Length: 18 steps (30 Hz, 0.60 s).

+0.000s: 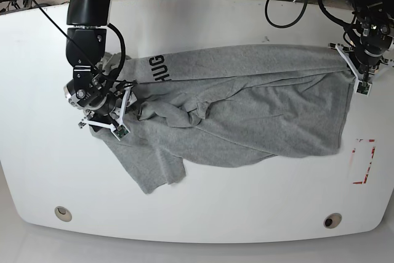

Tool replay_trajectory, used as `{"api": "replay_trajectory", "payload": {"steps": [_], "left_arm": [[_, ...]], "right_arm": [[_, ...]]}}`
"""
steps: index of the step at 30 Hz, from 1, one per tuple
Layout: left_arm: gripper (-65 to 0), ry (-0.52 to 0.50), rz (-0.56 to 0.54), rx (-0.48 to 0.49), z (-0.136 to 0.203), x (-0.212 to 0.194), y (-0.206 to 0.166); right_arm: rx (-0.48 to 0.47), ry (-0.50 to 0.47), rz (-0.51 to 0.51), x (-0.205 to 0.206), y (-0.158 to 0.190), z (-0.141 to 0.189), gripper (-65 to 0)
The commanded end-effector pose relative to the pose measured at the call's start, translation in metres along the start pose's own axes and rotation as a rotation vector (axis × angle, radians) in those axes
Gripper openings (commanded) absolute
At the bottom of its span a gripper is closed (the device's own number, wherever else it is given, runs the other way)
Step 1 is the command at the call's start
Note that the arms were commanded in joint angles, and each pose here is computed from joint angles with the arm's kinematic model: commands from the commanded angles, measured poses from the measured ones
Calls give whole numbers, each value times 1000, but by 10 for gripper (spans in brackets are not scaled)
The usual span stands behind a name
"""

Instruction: Fold the T-shirt properly

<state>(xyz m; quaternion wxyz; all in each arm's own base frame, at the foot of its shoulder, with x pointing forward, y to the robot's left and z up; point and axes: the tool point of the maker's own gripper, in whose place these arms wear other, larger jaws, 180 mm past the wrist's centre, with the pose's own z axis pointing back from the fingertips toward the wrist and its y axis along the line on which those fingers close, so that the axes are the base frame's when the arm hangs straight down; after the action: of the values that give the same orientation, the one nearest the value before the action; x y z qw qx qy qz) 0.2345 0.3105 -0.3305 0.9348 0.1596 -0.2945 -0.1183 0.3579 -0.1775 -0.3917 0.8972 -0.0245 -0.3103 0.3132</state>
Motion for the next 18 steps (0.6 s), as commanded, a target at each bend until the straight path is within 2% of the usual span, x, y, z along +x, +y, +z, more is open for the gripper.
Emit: {"api": "replay_trajectory", "payload": {"steps": [1, 5, 9, 12, 15, 18], "left_arm": [[-650, -32, -9, 25, 4, 10, 8], [-650, -32, -9, 25, 4, 10, 8], [-650, -32, -9, 25, 4, 10, 8], [-650, -32, -5, 25, 4, 9, 8], [-650, -33, -4, 26, 4, 10, 8], [-650, -33, -4, 26, 4, 10, 8]], "right_arm": [[-11, -35, -7, 8, -11, -1, -257], [-10, -25, -25, 3, -18, -5, -258], [-34, -31, -90, -5, -32, -1, -265], [-24, -64, -132, -3, -36, 2, -323], [-24, -76, -141, -4, -44, 6, -439], [-5, -71, -160, -9, -41, 3, -482]]}}
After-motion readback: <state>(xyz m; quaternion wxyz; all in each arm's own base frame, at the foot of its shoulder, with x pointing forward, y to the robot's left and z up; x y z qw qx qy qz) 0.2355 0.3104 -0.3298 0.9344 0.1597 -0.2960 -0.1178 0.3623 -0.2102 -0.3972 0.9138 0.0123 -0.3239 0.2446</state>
